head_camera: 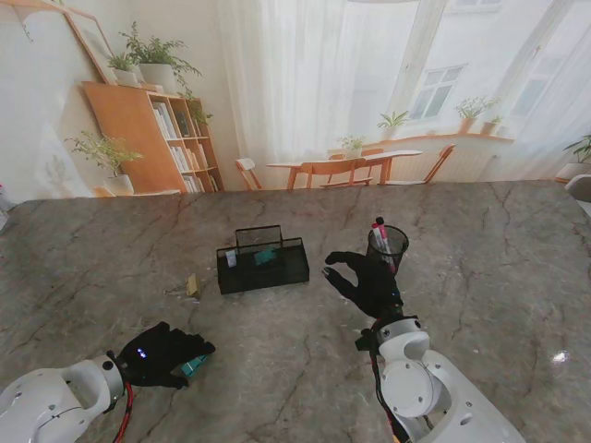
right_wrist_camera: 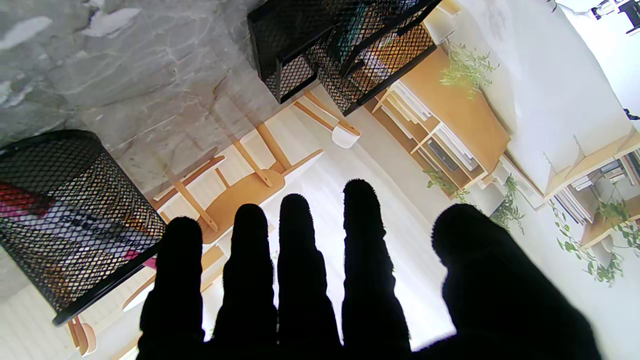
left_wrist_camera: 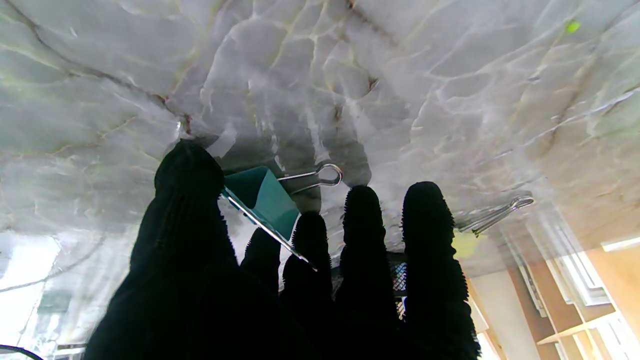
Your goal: Organize desk stationery
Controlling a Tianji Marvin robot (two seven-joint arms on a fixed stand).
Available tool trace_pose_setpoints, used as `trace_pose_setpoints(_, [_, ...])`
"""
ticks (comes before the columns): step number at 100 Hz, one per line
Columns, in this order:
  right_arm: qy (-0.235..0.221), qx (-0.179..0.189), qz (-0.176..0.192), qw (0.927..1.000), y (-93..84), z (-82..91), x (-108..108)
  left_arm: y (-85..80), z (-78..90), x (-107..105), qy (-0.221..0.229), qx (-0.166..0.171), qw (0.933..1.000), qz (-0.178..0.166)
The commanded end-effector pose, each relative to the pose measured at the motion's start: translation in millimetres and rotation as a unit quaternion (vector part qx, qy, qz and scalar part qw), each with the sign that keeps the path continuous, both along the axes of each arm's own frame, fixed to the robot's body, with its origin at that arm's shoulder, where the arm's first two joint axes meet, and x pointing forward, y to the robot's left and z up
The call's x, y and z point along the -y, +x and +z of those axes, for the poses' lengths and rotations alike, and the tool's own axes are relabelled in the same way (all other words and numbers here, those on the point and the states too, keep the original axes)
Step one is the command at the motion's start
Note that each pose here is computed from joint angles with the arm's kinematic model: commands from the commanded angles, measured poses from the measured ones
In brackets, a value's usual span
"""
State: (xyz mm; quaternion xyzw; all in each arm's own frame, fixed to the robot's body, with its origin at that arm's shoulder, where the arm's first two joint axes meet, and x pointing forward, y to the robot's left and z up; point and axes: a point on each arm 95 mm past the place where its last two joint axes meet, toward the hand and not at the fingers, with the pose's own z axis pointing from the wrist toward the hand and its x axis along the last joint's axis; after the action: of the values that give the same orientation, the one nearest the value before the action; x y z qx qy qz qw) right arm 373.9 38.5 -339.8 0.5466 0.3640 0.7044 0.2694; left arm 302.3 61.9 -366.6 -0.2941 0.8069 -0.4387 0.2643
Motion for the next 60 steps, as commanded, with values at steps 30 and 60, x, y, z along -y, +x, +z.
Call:
trace_pose_setpoints(30, [-0.003, -0.005, 0.001, 1.0000, -1.8, -0.8, 0.6, 0.3, -13.7, 3.0, -0.018, -0.023, 0.9996, -0.001])
trace_pose_setpoints(60, [-0.004, -0.006, 0.001, 1.0000, -2.0, -0.8, 0.5, -7.5, -13.9, -3.7, 0.015, -0.058, 0.9982, -0.004])
